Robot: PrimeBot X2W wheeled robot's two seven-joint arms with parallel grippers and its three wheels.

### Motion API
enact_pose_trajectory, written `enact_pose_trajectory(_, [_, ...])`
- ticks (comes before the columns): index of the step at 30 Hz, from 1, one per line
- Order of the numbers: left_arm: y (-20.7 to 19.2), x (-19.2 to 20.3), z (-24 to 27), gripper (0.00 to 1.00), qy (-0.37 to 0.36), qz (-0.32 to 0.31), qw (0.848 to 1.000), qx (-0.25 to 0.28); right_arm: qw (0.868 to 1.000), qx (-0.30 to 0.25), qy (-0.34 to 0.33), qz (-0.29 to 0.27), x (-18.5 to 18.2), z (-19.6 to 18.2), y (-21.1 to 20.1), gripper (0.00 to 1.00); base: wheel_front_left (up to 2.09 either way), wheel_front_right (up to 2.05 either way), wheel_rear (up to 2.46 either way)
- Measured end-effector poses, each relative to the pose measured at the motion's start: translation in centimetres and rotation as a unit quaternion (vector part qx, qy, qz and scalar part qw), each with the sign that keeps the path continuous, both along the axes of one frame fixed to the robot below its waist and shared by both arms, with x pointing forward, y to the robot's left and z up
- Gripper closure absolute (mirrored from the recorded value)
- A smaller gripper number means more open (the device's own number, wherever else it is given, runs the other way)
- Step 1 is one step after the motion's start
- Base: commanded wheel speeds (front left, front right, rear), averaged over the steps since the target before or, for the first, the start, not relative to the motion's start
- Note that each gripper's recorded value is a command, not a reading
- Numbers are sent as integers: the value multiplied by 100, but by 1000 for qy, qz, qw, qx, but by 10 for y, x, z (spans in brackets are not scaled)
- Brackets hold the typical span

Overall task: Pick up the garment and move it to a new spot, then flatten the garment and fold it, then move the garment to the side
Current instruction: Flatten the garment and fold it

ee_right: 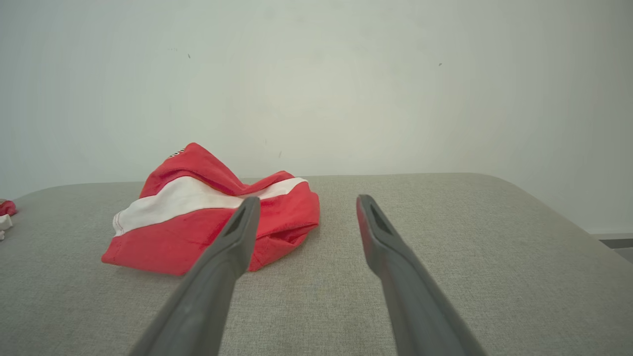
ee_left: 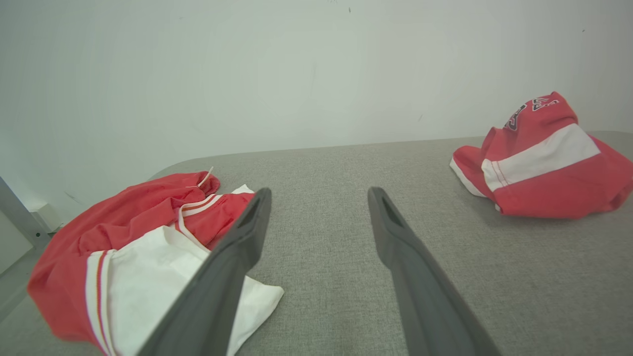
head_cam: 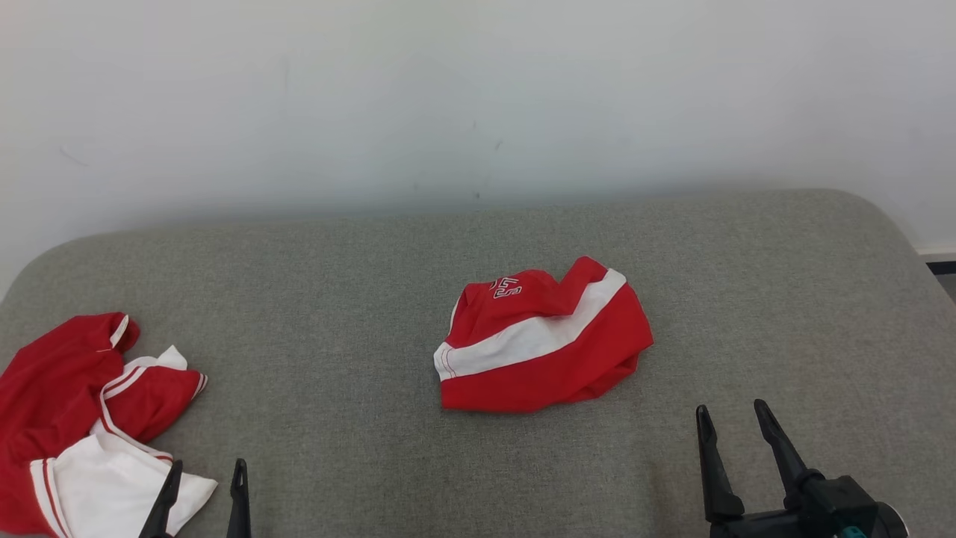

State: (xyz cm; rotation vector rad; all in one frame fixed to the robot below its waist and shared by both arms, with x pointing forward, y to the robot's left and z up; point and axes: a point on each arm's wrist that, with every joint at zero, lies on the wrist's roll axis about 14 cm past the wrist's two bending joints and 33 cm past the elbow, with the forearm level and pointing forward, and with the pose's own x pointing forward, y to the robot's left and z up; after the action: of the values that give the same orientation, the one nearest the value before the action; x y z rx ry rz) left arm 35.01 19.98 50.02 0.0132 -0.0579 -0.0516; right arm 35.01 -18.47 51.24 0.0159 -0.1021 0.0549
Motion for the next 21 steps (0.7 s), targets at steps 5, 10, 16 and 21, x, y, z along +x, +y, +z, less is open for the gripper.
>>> enact_pose_trajectory(5, [1,0,0,0,1,2,1000,-3,1000,2,0,0,0,0,0,0,0,0,0])
enact_pose_trajectory(10, [4,-1,0,0,-1,6,1000,-7,1000,3,3,1,-1,-2,1,0,0,0,0])
enact_pose_trajectory(16, [6,-1,0,0,-1,10,1000,-15,1000,5,3,3,-1,-2,2,0,0,0,0])
enact_pose_trajectory(21, [7,-2,0,0,-1,12,1000,-15,1000,7,4,4,-1,-3,3,0,0,0,0])
